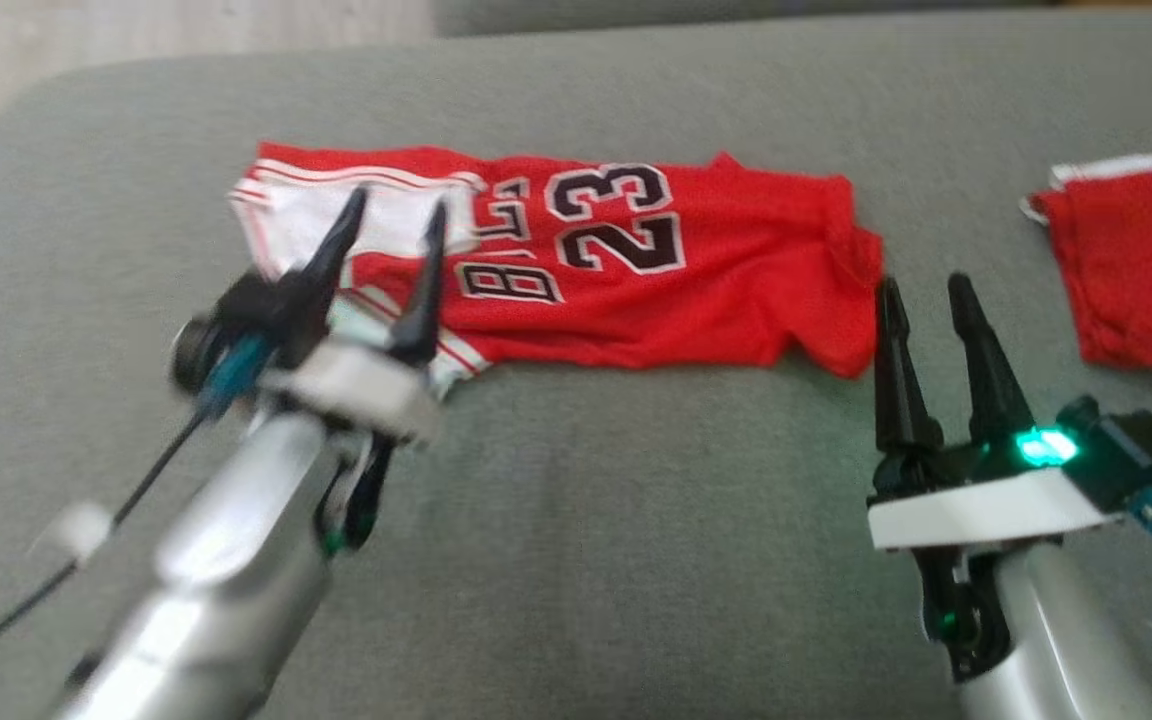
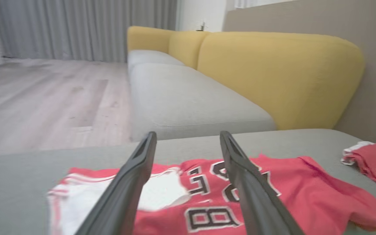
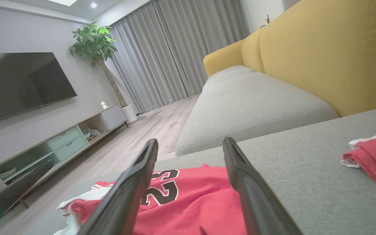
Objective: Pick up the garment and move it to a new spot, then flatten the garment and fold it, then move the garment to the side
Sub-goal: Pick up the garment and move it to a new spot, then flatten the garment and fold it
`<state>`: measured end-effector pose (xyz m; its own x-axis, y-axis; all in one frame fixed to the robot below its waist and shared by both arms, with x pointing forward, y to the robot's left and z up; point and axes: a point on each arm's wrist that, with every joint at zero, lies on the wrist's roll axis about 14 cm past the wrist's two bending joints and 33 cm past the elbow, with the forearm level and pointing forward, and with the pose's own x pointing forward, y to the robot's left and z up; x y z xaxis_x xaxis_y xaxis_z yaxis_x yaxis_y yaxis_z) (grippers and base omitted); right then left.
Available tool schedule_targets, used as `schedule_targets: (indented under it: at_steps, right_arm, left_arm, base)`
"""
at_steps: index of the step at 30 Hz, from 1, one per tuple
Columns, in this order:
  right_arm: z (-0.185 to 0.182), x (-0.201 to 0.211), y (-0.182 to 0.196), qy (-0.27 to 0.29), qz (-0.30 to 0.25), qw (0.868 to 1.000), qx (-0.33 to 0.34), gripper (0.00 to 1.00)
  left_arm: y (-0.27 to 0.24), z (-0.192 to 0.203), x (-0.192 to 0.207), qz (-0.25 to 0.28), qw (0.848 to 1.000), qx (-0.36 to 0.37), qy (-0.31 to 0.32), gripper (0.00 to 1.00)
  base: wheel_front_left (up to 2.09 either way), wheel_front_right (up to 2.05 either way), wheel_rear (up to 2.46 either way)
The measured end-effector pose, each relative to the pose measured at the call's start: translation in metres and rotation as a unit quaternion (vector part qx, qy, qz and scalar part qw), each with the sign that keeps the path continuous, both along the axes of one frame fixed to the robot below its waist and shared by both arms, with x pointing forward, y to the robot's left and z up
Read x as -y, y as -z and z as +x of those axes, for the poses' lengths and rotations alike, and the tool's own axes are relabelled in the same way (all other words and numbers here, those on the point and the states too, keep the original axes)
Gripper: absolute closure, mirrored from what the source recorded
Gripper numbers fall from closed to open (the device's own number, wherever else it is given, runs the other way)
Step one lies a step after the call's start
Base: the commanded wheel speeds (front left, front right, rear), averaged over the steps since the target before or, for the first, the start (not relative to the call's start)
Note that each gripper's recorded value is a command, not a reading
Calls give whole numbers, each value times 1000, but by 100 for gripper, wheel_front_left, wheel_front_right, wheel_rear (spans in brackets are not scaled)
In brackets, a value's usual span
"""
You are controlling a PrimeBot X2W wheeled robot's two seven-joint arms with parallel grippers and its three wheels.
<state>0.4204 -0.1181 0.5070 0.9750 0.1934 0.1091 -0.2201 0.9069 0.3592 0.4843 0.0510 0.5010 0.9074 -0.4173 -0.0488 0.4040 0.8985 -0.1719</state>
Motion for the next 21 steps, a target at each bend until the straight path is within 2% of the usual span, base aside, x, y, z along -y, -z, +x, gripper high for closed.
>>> schedule_targets:
  at_steps: [4,12,18,21]
  right_arm:
    - [-8,-14,1,-20,0,1000,-3,0]
    - [-26,-27,20,-39,-12,999,-35,0]
    - [-25,-26,21,-39,-8,999,-37,0]
    - [-25,-28,24,-42,-8,998,-41,0]
  left_arm:
    - [2,-34,-52,-1,997,5,-71,0]
    - [37,-114,-94,-4,987,-37,-154,0]
    - [36,-118,-94,-3,987,-30,-160,0]
    - [53,-116,-97,17,986,-55,-158,0]
  base:
    - [0,0,0]
    - [0,0,0]
    - [0,0,0]
    - [0,0,0]
